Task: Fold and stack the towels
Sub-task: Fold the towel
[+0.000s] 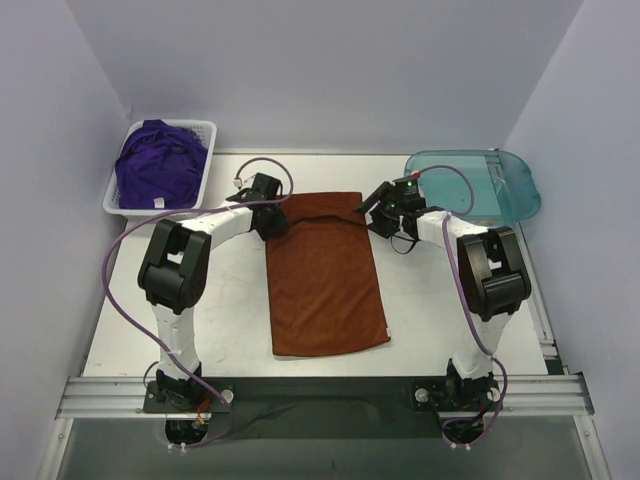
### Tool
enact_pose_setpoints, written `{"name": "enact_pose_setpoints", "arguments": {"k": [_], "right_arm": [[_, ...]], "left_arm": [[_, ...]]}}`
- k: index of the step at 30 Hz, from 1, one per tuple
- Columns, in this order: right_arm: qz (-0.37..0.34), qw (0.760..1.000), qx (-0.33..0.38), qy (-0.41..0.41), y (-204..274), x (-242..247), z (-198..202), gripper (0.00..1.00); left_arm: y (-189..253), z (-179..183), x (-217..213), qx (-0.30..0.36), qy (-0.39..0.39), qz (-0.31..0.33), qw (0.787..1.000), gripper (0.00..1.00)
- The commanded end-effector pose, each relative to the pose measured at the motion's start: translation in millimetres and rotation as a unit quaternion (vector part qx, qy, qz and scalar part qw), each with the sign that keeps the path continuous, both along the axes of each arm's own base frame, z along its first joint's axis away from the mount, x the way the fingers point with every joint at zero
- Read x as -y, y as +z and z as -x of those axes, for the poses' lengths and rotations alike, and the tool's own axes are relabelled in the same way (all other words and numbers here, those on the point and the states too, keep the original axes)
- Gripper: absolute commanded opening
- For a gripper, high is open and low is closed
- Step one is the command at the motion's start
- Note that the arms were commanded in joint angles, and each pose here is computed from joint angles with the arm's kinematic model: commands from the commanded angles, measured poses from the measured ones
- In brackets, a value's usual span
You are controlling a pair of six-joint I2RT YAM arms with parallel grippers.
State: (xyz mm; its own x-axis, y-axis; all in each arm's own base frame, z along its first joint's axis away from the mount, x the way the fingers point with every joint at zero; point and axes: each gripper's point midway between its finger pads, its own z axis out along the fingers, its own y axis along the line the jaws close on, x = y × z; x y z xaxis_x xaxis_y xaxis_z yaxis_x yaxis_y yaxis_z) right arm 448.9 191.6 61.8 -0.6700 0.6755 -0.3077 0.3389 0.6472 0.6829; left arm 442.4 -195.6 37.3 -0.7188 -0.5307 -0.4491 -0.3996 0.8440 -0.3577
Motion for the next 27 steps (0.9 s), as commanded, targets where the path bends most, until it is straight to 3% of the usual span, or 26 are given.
{"name": "enact_pose_setpoints", "arguments": {"k": [1, 6, 15, 27], "right_arm": [[-0.006, 1.000, 0.012, -0.011, 4, 4, -7, 0.60], [-0.007, 1.000, 0.010, -0.012, 2, 3, -7, 0.60], [-0.011, 1.000, 0.007, -0.015, -1, 3, -6, 0.60], [-0.011, 1.000, 0.006, -0.013, -4, 2, -6, 0.60]], "left_arm": [[14, -12, 3, 0.023, 0.008, 0.002, 1.000, 0.47], [17, -10, 0, 0.025, 0.007, -0.004, 1.000, 0.45], [11, -1, -8, 0.013, 0.003, -0.026, 1.000, 0.52], [6, 0, -12, 0.007, 0.000, -0.042, 0.999, 0.33]]}}
